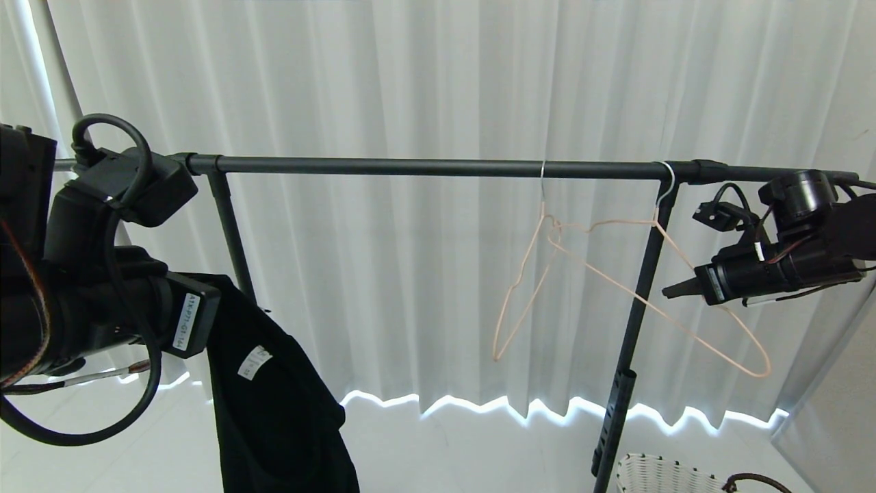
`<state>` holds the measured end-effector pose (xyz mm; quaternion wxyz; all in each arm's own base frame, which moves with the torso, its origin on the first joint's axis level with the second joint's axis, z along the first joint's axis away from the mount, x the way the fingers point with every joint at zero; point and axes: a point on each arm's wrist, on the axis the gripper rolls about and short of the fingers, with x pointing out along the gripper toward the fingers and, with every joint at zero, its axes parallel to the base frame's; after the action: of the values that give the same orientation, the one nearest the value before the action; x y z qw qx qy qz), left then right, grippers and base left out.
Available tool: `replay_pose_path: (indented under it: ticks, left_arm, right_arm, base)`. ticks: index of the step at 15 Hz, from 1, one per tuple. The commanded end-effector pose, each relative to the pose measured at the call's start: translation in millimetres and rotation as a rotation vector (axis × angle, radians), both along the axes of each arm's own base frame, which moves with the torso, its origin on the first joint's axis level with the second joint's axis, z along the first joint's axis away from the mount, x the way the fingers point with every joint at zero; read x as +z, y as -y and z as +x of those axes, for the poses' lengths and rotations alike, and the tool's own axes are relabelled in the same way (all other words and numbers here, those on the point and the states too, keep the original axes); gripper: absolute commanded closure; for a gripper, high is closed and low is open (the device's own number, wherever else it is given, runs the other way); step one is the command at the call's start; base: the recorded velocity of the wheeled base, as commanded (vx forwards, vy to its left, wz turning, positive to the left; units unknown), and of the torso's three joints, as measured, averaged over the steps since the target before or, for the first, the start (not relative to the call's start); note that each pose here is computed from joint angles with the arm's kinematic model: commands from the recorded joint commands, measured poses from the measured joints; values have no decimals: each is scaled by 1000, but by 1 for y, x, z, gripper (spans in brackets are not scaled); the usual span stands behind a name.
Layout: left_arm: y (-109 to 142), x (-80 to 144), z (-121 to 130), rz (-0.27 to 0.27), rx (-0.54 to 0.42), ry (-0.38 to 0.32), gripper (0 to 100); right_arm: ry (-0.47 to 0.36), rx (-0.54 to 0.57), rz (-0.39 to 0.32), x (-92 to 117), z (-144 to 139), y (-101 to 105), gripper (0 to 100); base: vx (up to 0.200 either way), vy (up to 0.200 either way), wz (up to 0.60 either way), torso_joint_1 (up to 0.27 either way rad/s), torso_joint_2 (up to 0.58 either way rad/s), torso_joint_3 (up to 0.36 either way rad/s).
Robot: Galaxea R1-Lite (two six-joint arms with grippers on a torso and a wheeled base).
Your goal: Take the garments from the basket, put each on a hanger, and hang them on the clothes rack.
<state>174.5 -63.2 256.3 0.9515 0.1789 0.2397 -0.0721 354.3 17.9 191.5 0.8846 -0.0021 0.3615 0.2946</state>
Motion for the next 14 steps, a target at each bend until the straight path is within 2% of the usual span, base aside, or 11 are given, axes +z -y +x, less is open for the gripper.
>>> replay_pose_path:
  ticks: [1,5,9,14]
  left_arm:
    - [0,-1,0,1,0,-2,100]
    - [-1,0,-1,0,2,0,100]
    - [-1,0,-1,-1,2,2,100]
    - [0,3,1,-15,2,37,100]
  right_arm:
    - [7,3,1,2,-1,-1,100]
    - [29,23,7,10,-6,-7,100]
    - [76,26,18,28,-17,-7,100]
    - [113,-2,47,46,-29,-4,100]
  base:
    - [0,0,0,0,0,0]
    - [0,0,0,0,0,0]
    - [0,0,0,0,0,0]
    - [0,0,0,0,0,0]
